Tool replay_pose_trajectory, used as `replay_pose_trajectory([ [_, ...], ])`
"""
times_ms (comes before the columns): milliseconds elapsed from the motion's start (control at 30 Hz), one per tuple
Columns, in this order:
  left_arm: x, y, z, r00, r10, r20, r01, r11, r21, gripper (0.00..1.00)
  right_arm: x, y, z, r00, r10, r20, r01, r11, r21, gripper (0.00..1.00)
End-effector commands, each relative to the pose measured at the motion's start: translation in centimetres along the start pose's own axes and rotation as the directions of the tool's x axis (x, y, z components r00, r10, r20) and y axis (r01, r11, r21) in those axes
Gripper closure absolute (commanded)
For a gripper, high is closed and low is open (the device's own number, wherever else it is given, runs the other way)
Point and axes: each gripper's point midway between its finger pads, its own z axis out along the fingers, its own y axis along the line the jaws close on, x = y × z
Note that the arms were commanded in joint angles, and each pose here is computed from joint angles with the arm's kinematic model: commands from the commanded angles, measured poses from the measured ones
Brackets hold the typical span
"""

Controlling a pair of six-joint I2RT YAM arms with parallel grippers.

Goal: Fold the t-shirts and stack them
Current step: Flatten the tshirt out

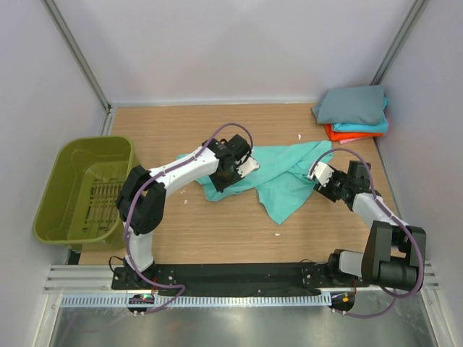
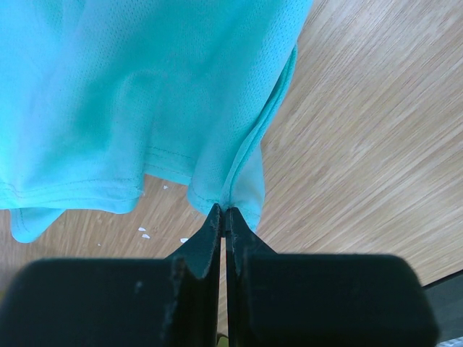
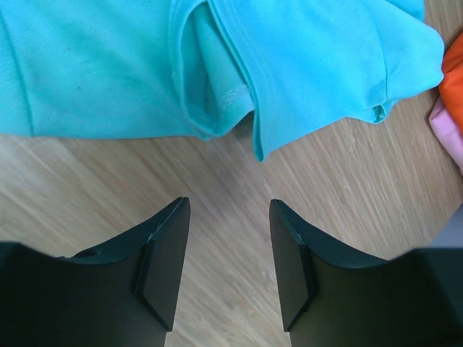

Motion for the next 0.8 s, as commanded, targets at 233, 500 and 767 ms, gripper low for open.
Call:
replay_pose_trajectory([
  [233,-0.9,0.0,-0.1,1.000,-0.019,0.016,0.019,1.000,0.012,1.00,-3.4,-6.2,2.4,0.996,-0.069,0.054,0.062,0.990,0.130,0.51],
  [500,-0.8,-0.2,0.3,1.000,-0.023,0.011,0.023,1.000,0.018,1.00,-4.3,-6.2,3.2,0.998,-0.040,0.040,0.037,0.997,0.067,0.75],
  [767,-1.1,-0.1,0.5,1.000,-0.026,0.016,0.026,0.999,0.025,1.00,-4.3,-6.2,2.5,1.000,-0.019,0.014,0.018,0.999,0.046,0.87],
])
